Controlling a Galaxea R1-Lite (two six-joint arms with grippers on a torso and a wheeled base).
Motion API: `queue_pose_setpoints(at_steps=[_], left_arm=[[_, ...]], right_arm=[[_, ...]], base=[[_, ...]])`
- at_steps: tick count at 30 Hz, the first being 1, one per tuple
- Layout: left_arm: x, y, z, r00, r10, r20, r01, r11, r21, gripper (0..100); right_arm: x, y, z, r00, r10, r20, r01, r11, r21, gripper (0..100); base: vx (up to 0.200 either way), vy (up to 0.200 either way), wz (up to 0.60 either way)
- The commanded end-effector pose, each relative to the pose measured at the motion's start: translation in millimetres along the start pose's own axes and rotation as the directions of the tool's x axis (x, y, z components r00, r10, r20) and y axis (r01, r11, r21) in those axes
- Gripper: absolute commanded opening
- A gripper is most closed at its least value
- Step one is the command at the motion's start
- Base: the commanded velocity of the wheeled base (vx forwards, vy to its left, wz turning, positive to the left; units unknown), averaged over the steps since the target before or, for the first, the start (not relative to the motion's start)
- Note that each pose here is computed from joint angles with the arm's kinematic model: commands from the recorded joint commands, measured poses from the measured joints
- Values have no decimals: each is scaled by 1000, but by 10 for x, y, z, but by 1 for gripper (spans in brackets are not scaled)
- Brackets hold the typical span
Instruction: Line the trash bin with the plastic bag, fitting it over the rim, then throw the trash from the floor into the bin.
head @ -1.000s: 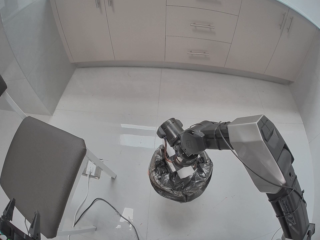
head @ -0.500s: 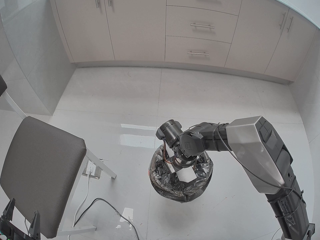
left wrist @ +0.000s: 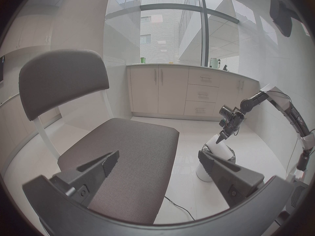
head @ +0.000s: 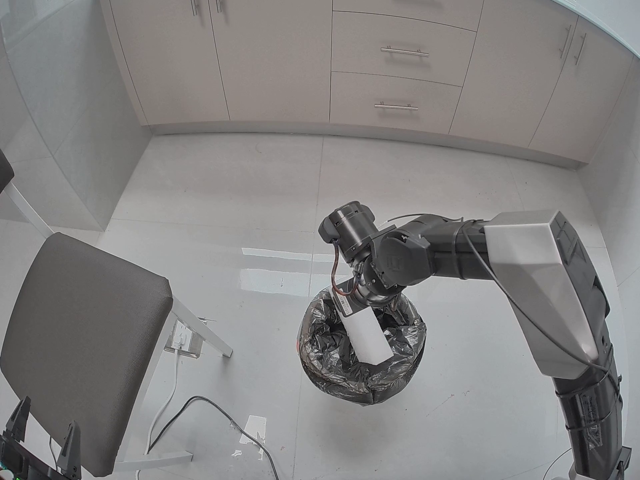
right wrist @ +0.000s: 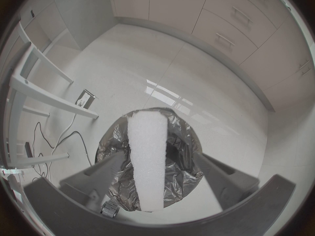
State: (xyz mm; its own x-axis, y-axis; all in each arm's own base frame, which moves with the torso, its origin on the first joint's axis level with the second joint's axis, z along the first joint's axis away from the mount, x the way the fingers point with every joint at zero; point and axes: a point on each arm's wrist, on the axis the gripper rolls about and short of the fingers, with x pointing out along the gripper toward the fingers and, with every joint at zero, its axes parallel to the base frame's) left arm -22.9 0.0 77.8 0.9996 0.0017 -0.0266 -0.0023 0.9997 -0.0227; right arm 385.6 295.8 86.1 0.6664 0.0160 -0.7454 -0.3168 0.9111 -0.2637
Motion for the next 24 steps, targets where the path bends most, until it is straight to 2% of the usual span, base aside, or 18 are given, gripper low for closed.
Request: queue_pose_setpoints(at_steps=[1, 15, 24], left_arm=[[-12, 0, -5, 1000, -1, 16, 1, 1000, 0, 100], [-12, 0, -5, 1000, 1, 16, -1, 1000, 0, 100], [-12, 0, -5, 1000, 1, 16, -1, 1000, 0, 100]], right_arm=[[-278, -90, 137, 998, 7, 59, -8, 1000, 22, 0], [-268, -61, 140, 998, 11, 68, -12, 1000, 27, 0], [-130, 1, 68, 999, 9, 38, -10, 999, 31, 0]], base=[[0, 0, 0], [0, 0, 0], [0, 0, 0]])
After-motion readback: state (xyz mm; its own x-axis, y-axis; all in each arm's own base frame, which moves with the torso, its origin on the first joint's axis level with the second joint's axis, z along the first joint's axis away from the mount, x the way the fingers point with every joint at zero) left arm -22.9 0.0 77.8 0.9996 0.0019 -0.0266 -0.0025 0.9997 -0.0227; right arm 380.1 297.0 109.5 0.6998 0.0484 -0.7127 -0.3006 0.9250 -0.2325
